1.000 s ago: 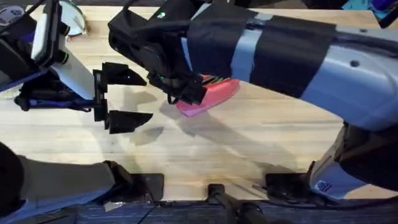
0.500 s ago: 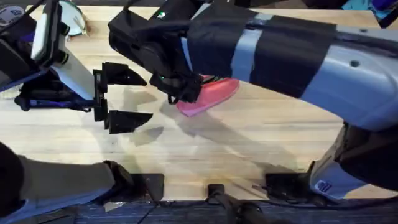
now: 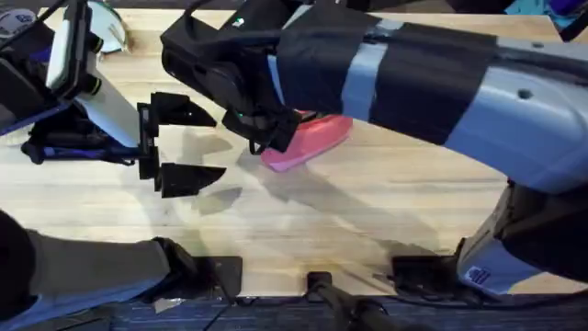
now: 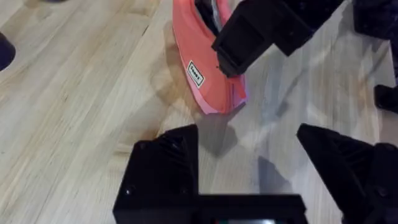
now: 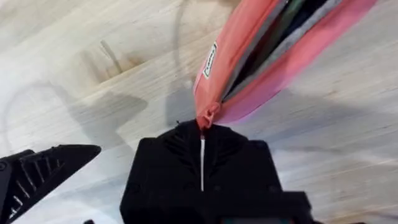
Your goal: Unzip the bag, pick up the pens from the table one at a time and place them inside, then zip the bag closed.
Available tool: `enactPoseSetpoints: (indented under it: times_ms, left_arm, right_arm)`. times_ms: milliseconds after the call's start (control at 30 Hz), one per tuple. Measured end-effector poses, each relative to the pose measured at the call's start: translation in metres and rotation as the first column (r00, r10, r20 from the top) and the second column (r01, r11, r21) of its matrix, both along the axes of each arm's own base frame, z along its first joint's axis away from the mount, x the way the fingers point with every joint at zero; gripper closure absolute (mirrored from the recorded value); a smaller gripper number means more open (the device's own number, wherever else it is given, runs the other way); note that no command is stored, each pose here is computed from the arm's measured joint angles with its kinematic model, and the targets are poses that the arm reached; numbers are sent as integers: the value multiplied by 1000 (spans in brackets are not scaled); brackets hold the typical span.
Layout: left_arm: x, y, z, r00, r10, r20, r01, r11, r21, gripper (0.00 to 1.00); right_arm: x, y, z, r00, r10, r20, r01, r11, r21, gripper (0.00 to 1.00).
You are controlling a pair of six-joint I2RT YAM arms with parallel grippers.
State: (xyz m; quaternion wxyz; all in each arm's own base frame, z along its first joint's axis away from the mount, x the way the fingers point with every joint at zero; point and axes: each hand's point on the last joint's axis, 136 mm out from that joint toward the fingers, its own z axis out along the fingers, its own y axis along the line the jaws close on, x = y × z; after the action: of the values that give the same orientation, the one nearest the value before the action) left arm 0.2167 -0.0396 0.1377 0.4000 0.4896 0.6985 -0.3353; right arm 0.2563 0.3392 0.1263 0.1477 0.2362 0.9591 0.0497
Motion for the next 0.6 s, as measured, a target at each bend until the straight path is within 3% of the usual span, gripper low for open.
enactPoseSetpoints:
  times_ms: [600]
  left_arm:
    - [1, 0, 0, 1000, 0, 4, 0, 1000, 2, 7]
  right_arm:
    - [5, -1, 10, 998, 59, 16, -59, 998, 11, 971]
